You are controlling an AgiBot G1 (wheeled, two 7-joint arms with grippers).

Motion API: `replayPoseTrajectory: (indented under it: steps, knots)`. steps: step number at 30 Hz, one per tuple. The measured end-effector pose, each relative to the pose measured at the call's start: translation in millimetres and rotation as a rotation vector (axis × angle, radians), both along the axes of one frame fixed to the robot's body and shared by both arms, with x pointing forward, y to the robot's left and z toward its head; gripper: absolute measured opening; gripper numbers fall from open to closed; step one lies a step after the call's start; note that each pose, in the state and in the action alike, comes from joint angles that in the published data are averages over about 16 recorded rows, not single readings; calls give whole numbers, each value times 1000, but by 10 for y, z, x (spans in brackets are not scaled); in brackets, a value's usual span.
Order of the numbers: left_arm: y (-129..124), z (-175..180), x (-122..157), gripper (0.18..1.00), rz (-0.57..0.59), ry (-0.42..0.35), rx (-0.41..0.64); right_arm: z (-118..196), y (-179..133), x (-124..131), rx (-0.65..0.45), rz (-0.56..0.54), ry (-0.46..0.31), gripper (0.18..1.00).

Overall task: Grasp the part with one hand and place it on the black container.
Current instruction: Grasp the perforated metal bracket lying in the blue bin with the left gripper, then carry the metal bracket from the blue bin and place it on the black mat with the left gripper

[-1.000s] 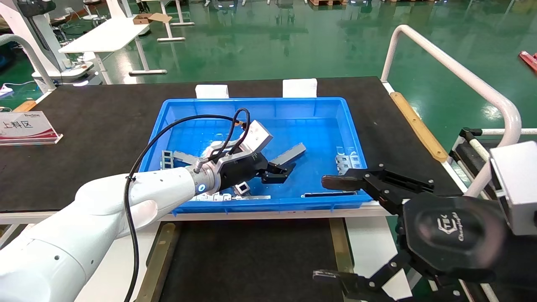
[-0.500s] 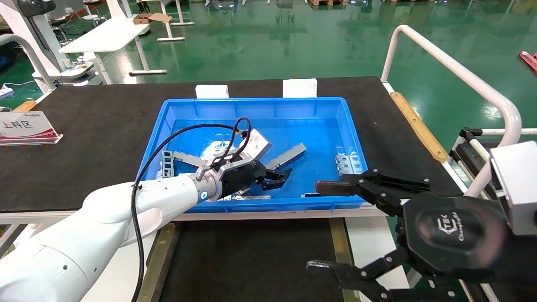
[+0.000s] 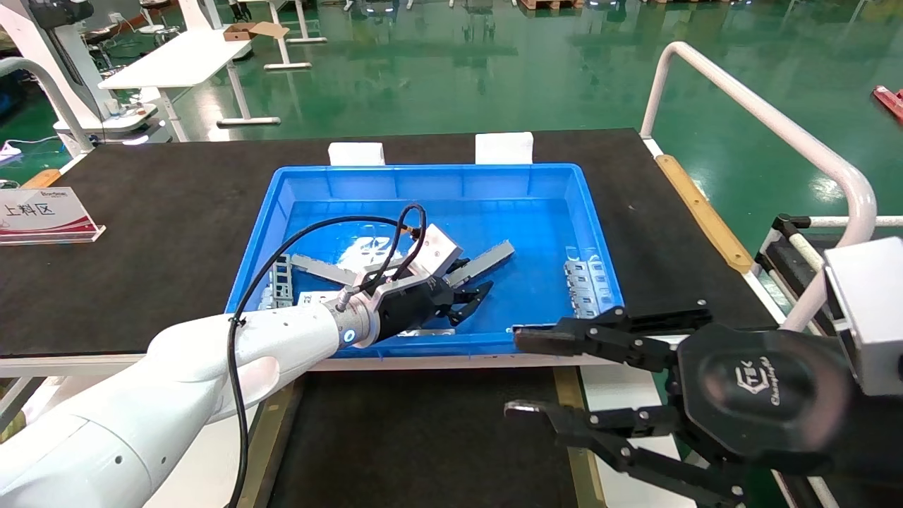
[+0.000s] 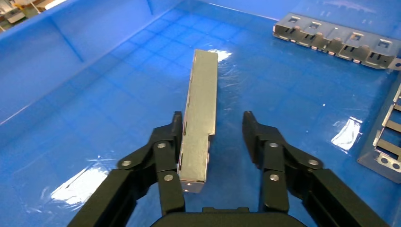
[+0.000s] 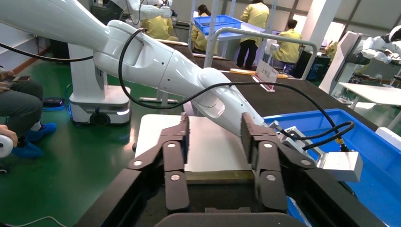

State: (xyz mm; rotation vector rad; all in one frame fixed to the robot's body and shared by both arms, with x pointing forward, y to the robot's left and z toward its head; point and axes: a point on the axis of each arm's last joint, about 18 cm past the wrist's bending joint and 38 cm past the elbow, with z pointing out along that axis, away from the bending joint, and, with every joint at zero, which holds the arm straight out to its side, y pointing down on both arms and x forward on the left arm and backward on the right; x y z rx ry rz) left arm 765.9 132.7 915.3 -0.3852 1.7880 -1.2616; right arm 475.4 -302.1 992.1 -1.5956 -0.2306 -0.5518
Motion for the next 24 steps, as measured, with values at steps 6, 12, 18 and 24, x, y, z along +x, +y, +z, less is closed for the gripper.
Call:
replayPoseTrajectory:
  steps: [6, 12, 18, 24]
  knots:
    - [-15, -17, -3, 484, -1, 6, -11, 0, 0, 0, 0, 0, 0, 422]
    - [-40, -17, -12, 370, -7, 11, -28, 0, 0, 0, 0, 0, 0, 319]
    - [-88, 69, -40, 307, -33, 6, -51, 0, 0, 0, 0, 0, 0, 242]
    - [-137, 244, -110, 294, -96, -15, -64, 0, 0, 0, 0, 0, 0, 206]
